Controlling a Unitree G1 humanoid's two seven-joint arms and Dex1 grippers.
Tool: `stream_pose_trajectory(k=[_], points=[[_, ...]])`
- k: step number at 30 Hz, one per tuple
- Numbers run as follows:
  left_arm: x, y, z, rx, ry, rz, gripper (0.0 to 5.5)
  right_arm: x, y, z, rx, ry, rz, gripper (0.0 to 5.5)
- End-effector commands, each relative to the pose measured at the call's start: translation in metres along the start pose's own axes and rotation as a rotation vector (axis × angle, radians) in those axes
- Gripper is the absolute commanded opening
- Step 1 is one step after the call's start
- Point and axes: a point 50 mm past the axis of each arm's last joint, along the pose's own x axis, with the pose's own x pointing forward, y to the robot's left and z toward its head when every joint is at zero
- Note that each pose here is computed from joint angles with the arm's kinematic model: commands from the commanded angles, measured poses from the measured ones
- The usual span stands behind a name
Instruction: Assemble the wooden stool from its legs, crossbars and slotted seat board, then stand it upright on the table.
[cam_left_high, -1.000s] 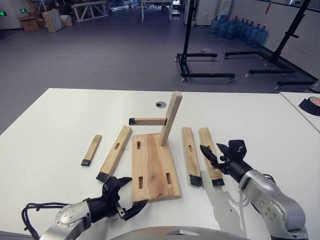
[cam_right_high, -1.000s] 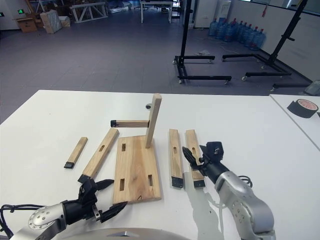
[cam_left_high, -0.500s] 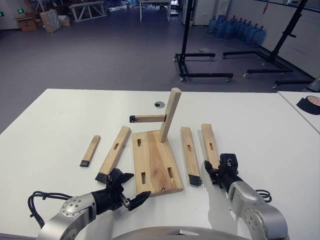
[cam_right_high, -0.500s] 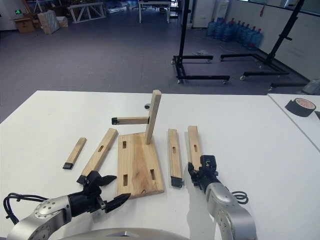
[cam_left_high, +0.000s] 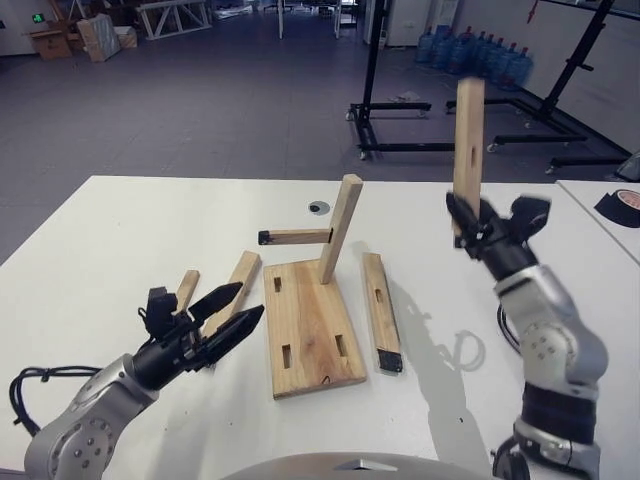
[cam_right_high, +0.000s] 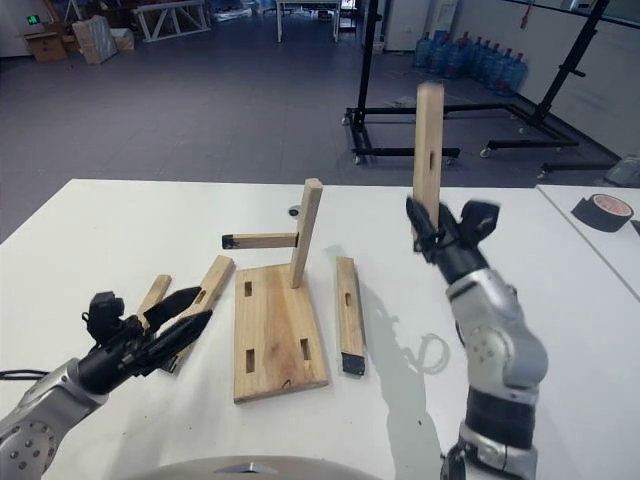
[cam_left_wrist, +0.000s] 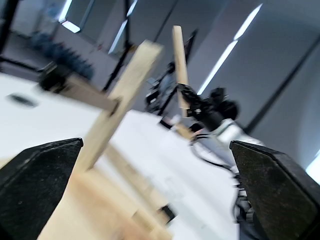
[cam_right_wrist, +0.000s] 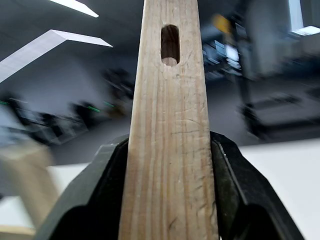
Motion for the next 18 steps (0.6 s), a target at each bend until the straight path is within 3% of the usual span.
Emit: stream_pose_trajectory(k=[1,5,10,18], points=[[0.021,-0.008,0.012,-0.114,-0.034,-0.193,5.4,-0.011,0.055,0.008,0.261,0.106,0.677,2.04],[0.034,-0.011,0.015,-0.22,0.009,-0.3,5.4,-0.032,0.085,-0.02,0.332,0.372,0.98,2.04],[0.041,-0.016,0.015,-0.226,0.061,-0.315,5.4,-0.044,0.095,-0.049,0.401,0.526,1.082,2.04],[0.045,-0.026,0.021,-0.23,0.023,-0.385,5.4,-0.043,0.098,-0.072,0.434,0.546,1.073,2.04]])
